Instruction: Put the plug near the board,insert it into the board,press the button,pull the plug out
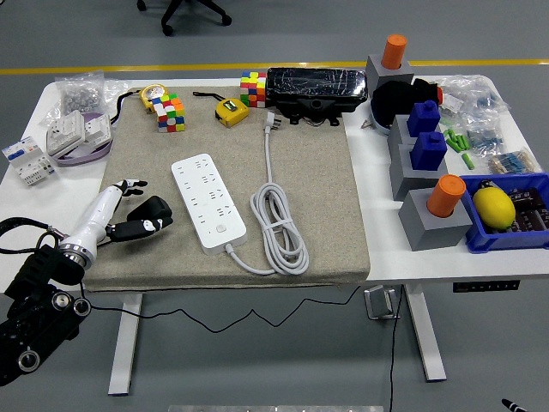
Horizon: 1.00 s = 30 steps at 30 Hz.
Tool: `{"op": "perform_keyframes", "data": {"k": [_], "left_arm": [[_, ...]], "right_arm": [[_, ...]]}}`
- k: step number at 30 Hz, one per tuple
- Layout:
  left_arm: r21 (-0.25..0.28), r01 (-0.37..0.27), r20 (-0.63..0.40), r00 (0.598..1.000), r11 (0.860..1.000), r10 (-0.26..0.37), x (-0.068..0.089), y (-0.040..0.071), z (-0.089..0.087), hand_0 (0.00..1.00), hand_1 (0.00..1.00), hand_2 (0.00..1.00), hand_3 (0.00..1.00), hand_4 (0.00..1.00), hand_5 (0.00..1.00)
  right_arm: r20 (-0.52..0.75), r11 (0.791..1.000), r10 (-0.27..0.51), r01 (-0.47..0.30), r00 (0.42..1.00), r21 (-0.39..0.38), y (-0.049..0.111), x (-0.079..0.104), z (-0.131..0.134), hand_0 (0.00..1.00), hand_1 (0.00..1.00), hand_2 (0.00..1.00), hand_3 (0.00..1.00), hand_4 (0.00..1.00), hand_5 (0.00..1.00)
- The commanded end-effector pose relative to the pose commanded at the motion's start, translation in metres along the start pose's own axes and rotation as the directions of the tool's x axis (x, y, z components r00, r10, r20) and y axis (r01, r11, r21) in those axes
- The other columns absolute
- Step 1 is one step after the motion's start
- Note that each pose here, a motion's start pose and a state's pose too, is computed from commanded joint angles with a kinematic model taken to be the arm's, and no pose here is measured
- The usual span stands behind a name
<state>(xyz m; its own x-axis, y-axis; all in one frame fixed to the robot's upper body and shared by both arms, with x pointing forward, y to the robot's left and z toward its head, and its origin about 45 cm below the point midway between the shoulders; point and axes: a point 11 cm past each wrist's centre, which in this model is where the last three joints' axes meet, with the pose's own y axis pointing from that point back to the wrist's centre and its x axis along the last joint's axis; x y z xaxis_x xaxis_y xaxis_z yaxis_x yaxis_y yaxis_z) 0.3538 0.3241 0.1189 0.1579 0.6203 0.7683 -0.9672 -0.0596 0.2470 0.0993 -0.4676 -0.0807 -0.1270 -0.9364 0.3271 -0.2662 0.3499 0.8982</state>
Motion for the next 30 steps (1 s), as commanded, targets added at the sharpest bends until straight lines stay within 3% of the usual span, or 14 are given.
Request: {"op": "perform_keyframes", "data": {"k": [3,4,9,10,21,30], "left_arm": [[0.006,-0.002,0.0,1.0,1.0,0.002,-0.001,-0.001,-0.001,0.77,0.737,0.671,0.641,0.998,0.181],[0.011,-0.002,0.0,1.0,1.0,0.002,-0.001,-0.001,-0.002,0.703,0.584,0.518,0.54,0.806,0.02],[0.009,-0.022,-0.011,1.0,1.0,0.022,-0.001,-0.002,-0.002,0.703,0.584,0.518,0.54,0.806,0.02],[0.006,-0.027,-0.013,1.0,1.0,0.027,0.0,-0.002,-0.001,0.476,0.454,0.475,0.548,0.634,0.002],[-0.023,-0.038,-0.026,0.999,0.999,0.037,0.001,-0.003,0.008,0.423,0.427,0.45,0.531,0.609,0.002],[-0.118,-0.013,-0.056,0.998,0.993,0.006,0.002,-0.005,0.042,0.414,0.422,0.441,0.528,0.614,0.002]], "right_arm": [[-0.001,1.0,0.0,0.0,1.0,0.001,0.0,0.0,0.0,0.652,0.648,0.633,0.559,0.985,0.553],[-0.001,1.0,0.0,0.0,1.0,0.001,0.0,0.0,0.0,0.652,0.647,0.633,0.559,0.985,0.553],[-0.003,1.0,-0.001,0.001,1.0,0.005,0.0,0.0,-0.002,0.652,0.647,0.633,0.559,0.985,0.553],[-0.003,1.0,-0.001,0.001,1.0,0.005,0.0,0.0,-0.002,0.652,0.647,0.633,0.559,0.985,0.553],[-0.004,1.0,-0.001,0.001,1.0,0.011,0.0,0.0,-0.004,0.652,0.647,0.633,0.559,0.985,0.553],[-0.008,1.0,-0.001,0.001,1.0,0.006,0.0,0.0,-0.002,0.652,0.647,0.633,0.559,0.985,0.552]]}}
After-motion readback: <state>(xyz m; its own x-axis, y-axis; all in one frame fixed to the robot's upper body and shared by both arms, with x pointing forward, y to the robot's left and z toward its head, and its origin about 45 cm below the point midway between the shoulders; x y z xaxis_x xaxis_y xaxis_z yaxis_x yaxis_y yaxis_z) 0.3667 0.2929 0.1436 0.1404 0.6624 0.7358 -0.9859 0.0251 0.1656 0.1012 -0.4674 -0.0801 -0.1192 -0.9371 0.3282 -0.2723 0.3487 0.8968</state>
